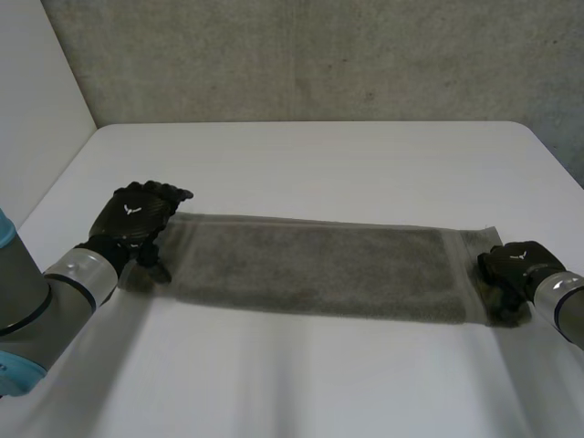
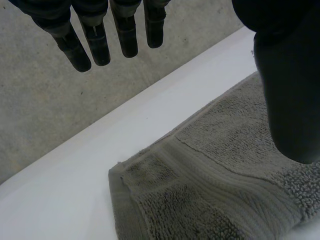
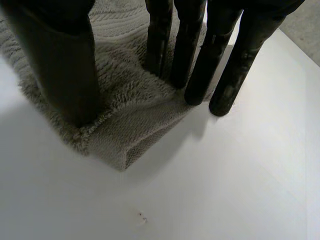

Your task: Fold the towel.

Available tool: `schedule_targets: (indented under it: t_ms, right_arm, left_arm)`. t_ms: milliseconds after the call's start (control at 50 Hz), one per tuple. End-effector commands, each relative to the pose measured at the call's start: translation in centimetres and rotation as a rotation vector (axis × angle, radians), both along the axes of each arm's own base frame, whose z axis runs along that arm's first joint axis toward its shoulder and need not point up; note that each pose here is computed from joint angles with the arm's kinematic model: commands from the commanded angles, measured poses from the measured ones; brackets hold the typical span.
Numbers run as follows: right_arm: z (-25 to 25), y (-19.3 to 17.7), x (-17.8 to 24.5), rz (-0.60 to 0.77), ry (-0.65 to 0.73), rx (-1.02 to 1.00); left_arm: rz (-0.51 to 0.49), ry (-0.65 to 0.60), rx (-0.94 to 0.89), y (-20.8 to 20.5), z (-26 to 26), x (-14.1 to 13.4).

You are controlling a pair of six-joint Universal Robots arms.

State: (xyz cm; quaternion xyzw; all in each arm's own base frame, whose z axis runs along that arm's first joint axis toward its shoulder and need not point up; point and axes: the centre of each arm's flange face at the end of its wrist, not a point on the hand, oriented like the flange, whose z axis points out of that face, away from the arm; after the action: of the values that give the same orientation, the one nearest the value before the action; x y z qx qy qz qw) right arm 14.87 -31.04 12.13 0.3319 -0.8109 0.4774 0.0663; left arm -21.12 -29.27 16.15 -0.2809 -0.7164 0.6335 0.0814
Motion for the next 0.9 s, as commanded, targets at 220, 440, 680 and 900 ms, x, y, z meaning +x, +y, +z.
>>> schedule_targets:
  t_ms: [220,440,680,900]
  right_arm:
    - [4.3,-2.4,-5.9,-0.221,0.036,-0.142]
    - [10.1,-6.4,-11.7,-0.305,0.155,-0.303]
    - [13.0,0.5,13.1,0.212,-0.002,-0.33]
    - [6.7,9.0,22.6,0.479,0.045,-0.155]
  left_arm:
    - [0.002,0.003,0.001,-0.1,0.0,0.0]
    - [0.001,0.004,0.001,0.0,0.1,-0.1]
    - [-0.007,0.004,0.001,0.2,0.0,-0.3]
    - [-0.011,0.002,0.015,0.3,-0.4,-0.4]
